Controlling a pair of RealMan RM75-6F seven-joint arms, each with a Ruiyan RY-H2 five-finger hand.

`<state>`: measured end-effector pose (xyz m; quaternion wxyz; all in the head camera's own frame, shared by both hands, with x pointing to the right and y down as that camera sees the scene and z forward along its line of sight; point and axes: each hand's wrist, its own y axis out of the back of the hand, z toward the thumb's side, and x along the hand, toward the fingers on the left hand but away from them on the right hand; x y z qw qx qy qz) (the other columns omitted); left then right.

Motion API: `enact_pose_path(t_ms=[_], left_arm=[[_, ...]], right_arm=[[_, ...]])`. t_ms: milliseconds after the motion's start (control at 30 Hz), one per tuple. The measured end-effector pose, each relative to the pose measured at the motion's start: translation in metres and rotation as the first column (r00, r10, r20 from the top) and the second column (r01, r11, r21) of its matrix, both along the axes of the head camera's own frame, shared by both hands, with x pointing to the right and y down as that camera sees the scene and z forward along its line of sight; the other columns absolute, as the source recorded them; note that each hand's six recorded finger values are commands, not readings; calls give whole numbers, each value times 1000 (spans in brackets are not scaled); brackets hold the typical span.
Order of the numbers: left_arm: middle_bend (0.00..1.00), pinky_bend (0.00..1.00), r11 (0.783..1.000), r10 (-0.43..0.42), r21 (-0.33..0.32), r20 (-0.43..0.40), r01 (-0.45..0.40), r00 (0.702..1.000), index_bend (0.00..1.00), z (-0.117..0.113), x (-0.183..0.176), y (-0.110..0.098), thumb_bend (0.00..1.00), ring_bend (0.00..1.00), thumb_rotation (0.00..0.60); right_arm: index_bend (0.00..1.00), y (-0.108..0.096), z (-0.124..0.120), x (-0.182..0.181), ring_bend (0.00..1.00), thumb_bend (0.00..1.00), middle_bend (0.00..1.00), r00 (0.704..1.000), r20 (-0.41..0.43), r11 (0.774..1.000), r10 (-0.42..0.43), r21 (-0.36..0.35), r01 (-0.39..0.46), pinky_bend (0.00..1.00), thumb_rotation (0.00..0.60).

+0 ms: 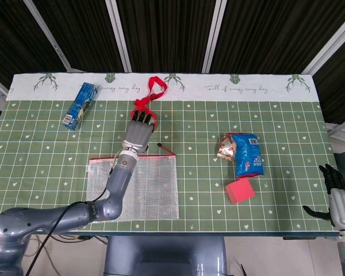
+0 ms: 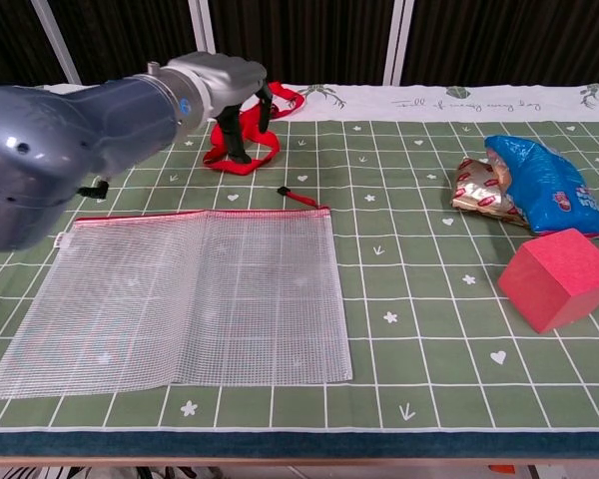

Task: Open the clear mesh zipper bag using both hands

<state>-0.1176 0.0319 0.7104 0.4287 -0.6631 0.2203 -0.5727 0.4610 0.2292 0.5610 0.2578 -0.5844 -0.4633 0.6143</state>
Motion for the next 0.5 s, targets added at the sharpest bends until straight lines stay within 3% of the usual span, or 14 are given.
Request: enact_pose_path(t_ms=[500], left_arm=[[163, 0, 997, 42, -60, 66, -38, 997, 494, 45, 44, 12, 245, 0, 600]], right_arm=[[0, 0, 2, 2, 0, 201, 0, 1000, 17, 1000, 23, -11, -22, 198, 600]])
